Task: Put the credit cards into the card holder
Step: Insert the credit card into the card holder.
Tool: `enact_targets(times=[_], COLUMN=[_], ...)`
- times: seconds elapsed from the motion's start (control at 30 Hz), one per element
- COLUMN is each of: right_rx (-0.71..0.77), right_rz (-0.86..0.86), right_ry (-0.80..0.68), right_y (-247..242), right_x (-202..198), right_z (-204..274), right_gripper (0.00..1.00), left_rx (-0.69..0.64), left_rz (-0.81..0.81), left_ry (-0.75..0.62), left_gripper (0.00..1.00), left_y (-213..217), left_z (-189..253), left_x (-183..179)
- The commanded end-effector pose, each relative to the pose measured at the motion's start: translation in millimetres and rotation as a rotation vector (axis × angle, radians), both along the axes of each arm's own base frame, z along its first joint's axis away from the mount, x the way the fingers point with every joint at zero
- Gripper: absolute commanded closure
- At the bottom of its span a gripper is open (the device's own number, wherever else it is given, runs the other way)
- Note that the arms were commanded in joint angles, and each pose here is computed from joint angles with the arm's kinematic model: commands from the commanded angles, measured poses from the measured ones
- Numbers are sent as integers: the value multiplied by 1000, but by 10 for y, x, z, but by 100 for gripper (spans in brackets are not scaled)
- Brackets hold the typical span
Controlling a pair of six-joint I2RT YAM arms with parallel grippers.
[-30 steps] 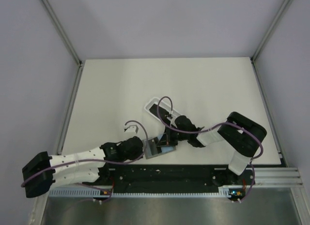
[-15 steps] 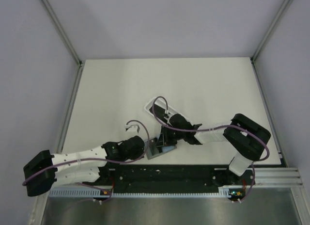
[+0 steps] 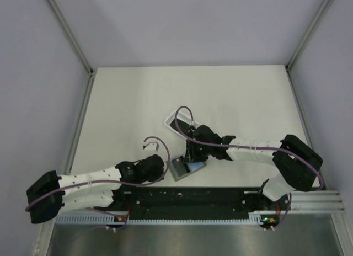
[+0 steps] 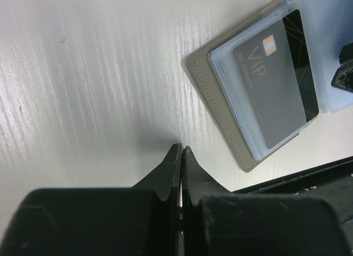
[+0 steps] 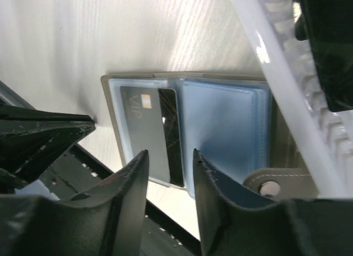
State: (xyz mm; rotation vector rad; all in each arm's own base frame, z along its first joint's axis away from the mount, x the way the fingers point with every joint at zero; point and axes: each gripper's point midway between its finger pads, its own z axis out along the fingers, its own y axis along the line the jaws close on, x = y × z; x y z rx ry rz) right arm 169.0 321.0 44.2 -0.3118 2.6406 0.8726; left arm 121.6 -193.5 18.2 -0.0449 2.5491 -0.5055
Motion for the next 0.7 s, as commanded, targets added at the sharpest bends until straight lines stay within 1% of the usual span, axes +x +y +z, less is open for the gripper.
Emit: enact_targets(times=[0.0, 0.03, 0.17, 0.23, 0.67], right_rx=[-47, -57, -93, -106, -134], right_rz=[-10, -13, 3, 10, 54], right_ry=[-95, -96, -103, -101, -69], right_y=[-57, -67, -78, -71, -2], right_x=[129, 143, 169, 174, 74], right_z=[164, 149, 75, 29, -148], right_gripper=[67, 71, 94, 100, 100], left_rx=[32, 30, 17, 17, 14], left_rz=[-15, -15, -28, -37, -69], left_ry=[21, 18, 11, 8, 31], left_gripper=[100, 100, 100, 100, 100], left_y=[42, 37, -26, -54, -172], left_z=[-69, -67, -39, -31, -101], left_x=[-46, -39, -19, -9, -19])
